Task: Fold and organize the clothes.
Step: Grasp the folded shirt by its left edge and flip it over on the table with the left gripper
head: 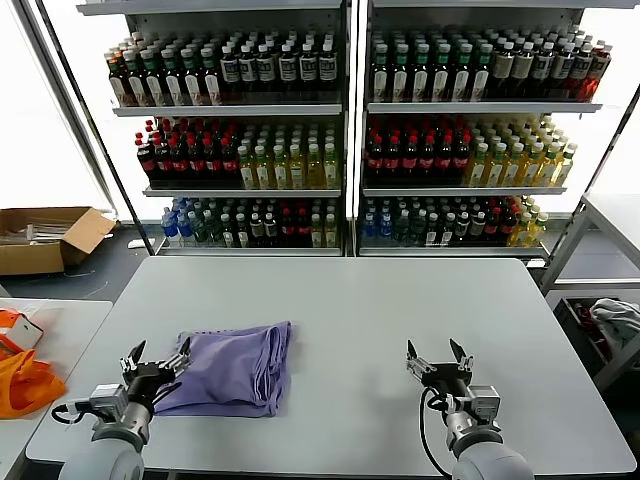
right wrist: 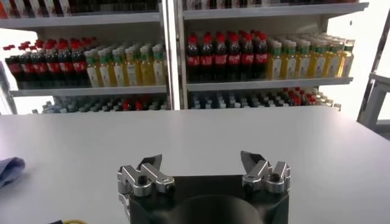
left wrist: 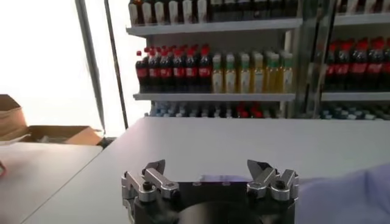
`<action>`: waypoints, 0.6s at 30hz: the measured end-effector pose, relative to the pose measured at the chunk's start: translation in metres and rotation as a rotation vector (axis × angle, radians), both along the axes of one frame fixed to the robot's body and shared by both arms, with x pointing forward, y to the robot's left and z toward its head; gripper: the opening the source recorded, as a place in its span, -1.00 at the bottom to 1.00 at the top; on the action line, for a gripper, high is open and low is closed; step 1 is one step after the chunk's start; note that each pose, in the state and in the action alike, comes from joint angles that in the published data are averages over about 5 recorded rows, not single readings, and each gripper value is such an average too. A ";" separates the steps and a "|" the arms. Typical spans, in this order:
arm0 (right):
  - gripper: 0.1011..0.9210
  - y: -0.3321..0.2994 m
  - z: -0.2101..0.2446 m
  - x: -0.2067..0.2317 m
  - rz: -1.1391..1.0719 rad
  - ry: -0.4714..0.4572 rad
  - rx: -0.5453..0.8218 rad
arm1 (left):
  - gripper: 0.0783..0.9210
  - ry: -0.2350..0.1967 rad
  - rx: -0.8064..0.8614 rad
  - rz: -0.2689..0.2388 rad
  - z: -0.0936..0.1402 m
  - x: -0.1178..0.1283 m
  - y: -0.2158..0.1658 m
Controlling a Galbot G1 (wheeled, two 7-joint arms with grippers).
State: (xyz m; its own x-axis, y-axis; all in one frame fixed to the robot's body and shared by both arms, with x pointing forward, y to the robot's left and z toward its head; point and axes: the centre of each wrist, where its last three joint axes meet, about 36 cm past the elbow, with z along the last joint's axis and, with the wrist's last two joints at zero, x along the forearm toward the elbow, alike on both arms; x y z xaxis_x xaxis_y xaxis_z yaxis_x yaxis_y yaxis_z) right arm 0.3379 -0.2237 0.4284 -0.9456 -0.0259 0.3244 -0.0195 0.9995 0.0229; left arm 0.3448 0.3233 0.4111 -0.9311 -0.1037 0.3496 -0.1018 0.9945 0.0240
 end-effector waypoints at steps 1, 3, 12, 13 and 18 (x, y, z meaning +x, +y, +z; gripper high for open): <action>0.76 0.000 0.000 0.000 -0.001 0.001 0.001 | 0.77 0.010 -0.005 0.001 -0.002 0.000 0.002; 0.76 0.001 -0.001 -0.001 -0.001 0.002 0.003 | 0.77 0.029 -0.020 0.002 -0.007 -0.001 0.005; 0.76 0.001 -0.002 -0.003 -0.003 0.006 0.002 | 0.77 0.068 -0.095 0.022 -0.019 0.000 0.016; 0.76 0.001 -0.002 -0.003 -0.003 0.005 0.001 | 0.77 0.070 -0.103 0.024 -0.020 0.000 0.017; 0.76 0.002 -0.002 -0.002 -0.001 0.004 0.003 | 0.77 0.086 -0.148 0.025 -0.024 0.000 0.020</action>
